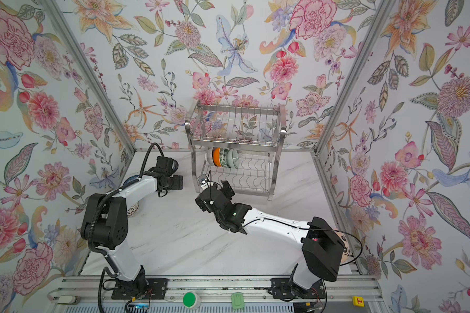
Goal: Load the bowls into the dish rack
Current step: 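Grasp the rim of the green-and-red patterned bowl with the left gripper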
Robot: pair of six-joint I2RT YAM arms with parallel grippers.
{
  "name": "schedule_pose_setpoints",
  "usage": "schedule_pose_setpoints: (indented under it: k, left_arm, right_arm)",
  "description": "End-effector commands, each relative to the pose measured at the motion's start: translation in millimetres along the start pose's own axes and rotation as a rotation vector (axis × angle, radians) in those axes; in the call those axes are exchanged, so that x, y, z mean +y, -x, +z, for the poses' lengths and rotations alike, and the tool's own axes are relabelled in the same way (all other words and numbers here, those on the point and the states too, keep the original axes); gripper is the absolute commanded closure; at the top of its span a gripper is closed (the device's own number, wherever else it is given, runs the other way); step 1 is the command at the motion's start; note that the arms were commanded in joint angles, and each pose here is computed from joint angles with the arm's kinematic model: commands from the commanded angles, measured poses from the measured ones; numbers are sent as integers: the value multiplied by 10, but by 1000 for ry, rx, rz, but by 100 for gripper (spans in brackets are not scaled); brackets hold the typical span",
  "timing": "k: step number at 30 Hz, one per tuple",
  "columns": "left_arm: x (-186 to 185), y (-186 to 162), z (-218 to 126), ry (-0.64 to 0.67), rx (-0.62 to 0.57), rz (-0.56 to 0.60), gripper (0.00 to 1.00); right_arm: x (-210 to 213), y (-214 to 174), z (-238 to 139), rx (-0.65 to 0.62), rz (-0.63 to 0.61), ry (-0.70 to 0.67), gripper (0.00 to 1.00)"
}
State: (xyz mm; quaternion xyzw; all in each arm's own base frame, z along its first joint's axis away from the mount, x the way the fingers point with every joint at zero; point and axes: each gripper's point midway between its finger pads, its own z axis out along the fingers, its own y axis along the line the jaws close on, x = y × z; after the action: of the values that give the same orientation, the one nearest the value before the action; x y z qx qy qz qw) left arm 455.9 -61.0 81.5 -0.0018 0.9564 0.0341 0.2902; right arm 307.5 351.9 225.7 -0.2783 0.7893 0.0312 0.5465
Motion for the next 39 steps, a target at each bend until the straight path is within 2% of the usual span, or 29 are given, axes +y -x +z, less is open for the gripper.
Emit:
schedule_pose_setpoints:
  k: [1, 4, 7, 9, 14, 22, 30, 35, 39]
  left_arm:
    - [-13, -2, 124, -6, 31, 32, 23]
    - [-44, -33, 221, -23, 48, 31, 34]
    - [-67, -64, 281, -32, 58, 30, 49]
    - [-69, -83, 302, -33, 61, 25, 54]
    - [-73, -119, 308, -38, 62, 20, 77]
    - [-52, -179, 191, -40, 58, 17, 99]
    - [-52, -299, -59, -70, 42, 11, 100]
    - [-115, -349, -265, -101, 24, 16, 100]
    - [-241, -341, -429, -125, 6, 36, 100]
  right_arm:
    - [-10, -33, -42, 12, 16, 7, 1]
    - [-38, -85, -54, 20, 11, 0, 1]
    - [-122, -117, -62, 23, 21, -30, 1]
    - [-157, -132, -67, 25, 36, -34, 1]
    - [-193, -174, -57, 33, 70, -16, 1]
    - [-195, -199, -24, 49, 89, 15, 1]
    - [-165, -166, -56, 52, 113, 76, 1]
    - [50, -71, -201, 13, 122, 264, 1]
    - [157, -32, -297, -7, 126, 350, 1]
